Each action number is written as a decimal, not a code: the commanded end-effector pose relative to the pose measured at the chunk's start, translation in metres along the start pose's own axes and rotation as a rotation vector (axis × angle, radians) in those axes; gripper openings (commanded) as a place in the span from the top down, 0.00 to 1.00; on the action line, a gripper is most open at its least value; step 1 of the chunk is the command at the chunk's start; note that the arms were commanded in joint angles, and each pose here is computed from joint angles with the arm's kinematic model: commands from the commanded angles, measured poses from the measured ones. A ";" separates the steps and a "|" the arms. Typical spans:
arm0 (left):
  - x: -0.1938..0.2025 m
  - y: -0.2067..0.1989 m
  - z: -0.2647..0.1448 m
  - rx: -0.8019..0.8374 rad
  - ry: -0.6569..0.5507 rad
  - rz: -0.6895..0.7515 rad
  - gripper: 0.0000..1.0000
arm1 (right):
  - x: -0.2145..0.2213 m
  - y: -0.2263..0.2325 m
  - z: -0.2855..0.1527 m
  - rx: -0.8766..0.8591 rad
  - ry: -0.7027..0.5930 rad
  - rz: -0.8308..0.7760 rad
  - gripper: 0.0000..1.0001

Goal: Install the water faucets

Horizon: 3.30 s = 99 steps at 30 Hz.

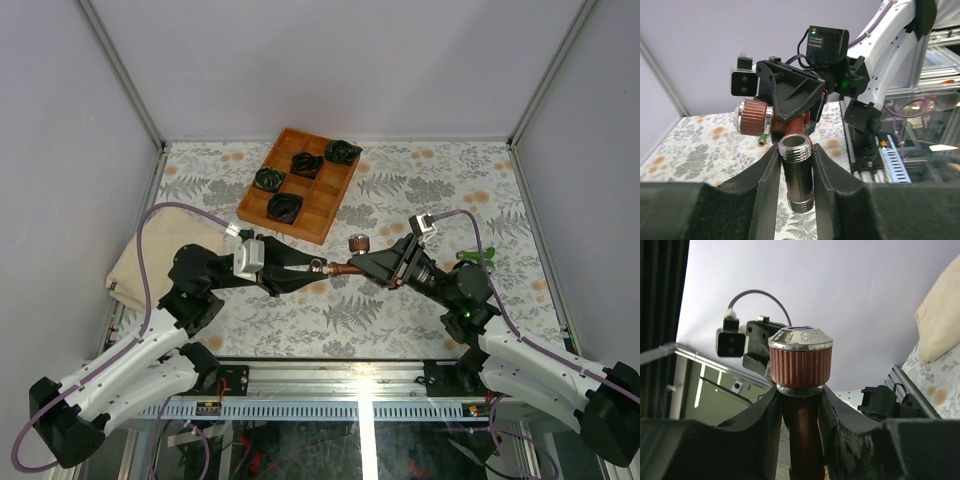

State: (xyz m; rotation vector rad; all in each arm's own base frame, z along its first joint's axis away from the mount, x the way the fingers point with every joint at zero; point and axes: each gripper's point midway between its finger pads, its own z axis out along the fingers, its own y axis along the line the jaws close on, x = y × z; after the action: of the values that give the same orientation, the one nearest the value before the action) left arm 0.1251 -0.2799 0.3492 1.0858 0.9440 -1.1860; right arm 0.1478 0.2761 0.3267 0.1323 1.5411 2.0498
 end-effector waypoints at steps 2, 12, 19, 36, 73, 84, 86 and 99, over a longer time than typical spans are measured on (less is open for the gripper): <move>-0.006 0.020 -0.001 -0.125 -0.028 0.184 1.00 | -0.003 0.007 0.002 0.052 -0.018 0.100 1.00; 0.009 0.016 0.007 -0.058 0.086 0.437 1.00 | 0.003 -0.010 -0.004 0.057 -0.009 0.381 1.00; 0.018 0.018 0.003 -0.058 0.199 0.595 1.00 | 0.005 -0.008 -0.005 0.055 0.008 0.475 1.00; 0.019 0.012 0.007 -0.032 0.228 0.542 0.58 | -0.007 -0.012 -0.011 0.028 -0.087 0.395 1.00; -0.011 0.059 -0.050 -1.002 -0.106 -1.075 0.09 | -0.030 -0.038 -0.018 0.055 -0.255 0.235 1.00; 0.020 0.043 -0.039 -1.002 -0.155 -1.461 0.21 | -0.032 -0.039 -0.015 0.055 -0.260 0.216 1.00; 0.026 0.042 -0.035 -1.002 -0.132 -1.492 0.24 | -0.032 -0.039 -0.015 0.056 -0.262 0.211 1.00; 0.051 0.035 -0.029 -1.032 -0.078 -1.617 0.36 | -0.036 -0.038 -0.016 0.053 -0.281 0.187 1.00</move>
State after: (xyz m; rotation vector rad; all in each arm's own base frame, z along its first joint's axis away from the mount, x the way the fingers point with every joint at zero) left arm 0.1697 -0.2573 0.3038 -0.7733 2.0805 -1.4826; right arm 0.1895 0.2591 0.2572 0.6420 1.6185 1.9599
